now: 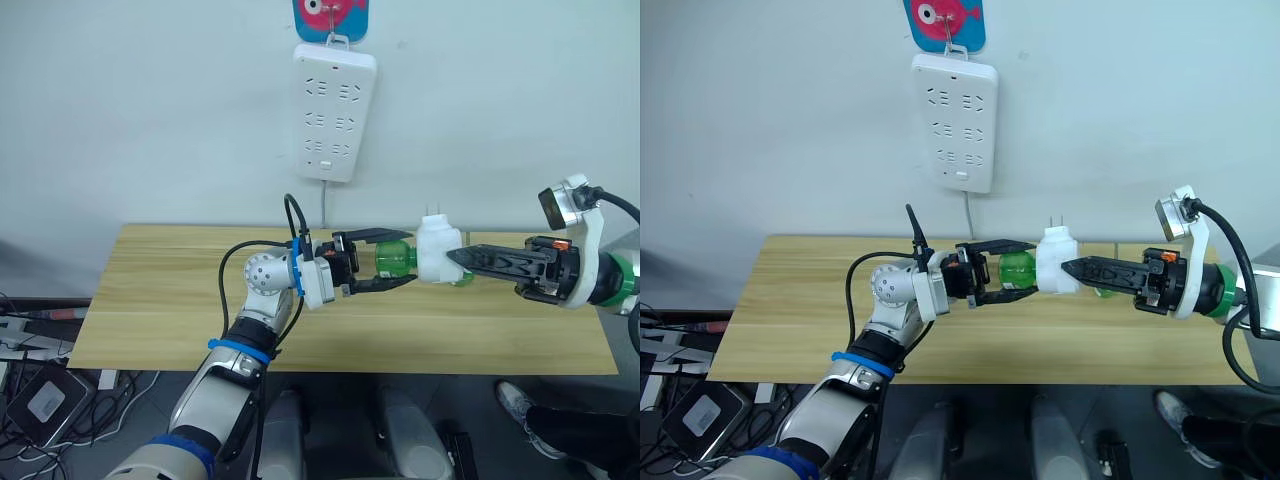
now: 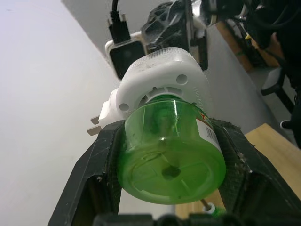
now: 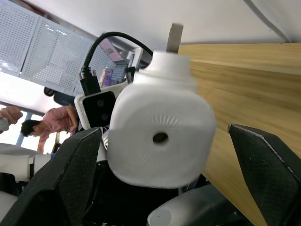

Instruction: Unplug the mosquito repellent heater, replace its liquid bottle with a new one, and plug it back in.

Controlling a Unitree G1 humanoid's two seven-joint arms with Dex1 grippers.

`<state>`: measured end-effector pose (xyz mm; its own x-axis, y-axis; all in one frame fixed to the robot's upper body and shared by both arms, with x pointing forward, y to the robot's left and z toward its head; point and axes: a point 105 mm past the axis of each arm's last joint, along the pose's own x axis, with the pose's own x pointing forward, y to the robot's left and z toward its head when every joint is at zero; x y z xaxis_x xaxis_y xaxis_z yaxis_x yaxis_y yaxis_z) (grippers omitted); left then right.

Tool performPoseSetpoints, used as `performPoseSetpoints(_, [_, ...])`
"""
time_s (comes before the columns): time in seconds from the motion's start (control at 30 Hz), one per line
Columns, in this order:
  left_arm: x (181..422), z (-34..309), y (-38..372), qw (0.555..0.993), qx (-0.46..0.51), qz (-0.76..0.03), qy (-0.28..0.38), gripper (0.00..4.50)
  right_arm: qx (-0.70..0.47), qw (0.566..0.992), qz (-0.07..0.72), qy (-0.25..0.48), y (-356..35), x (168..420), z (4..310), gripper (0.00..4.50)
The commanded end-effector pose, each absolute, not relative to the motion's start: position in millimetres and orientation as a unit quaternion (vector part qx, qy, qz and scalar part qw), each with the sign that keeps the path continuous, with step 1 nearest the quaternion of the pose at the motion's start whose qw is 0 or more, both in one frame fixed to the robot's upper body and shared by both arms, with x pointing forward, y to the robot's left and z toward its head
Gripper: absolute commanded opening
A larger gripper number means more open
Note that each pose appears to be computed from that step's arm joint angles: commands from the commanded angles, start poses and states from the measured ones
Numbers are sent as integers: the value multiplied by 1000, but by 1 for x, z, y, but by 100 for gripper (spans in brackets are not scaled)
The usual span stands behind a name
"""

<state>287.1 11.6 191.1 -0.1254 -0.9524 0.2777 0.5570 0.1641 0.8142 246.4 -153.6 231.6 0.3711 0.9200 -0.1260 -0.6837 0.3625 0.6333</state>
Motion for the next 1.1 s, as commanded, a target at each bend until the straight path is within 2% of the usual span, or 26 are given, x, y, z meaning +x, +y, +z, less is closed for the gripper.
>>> performPoseSetpoints(0.03, [281, 196, 11, 612, 220, -607, -457, 230, 246, 777, 529, 239, -147, 242, 236, 448])
performPoseSetpoints(0.23, [281, 194, 7, 607, 226, -617, -446, 230, 240, 773, 534, 245, -141, 241, 233, 448])
performPoseSetpoints(0.33, [280, 194, 7, 606, 227, -623, -440, 230, 245, 774, 532, 242, -141, 243, 233, 390])
performPoseSetpoints(0.37, [279, 193, 7, 605, 227, -626, -436, 230, 246, 775, 531, 240, -141, 244, 234, 350])
performPoseSetpoints(0.43, [279, 190, 6, 608, 224, -636, -420, 230, 246, 777, 529, 237, -141, 244, 234, 303])
performPoseSetpoints(0.57, [286, 190, 4, 639, 192, -649, -366, 230, 235, 788, 517, 236, -143, 244, 234, 304])
performPoseSetpoints(0.73, [285, 196, 1, 654, 144, -675, -310, 230, 219, 813, 490, 228, -149, 247, 237, 304])
performPoseSetpoints(0.9, [278, 199, -4, 651, 109, -700, -274, 230, 206, 810, 501, 225, -144, 243, 239, 304])
performPoseSetpoints(1.1, [272, 199, -8, 635, 112, -714, -271, 230, 200, 799, 517, 232, -133, 238, 234, 304])
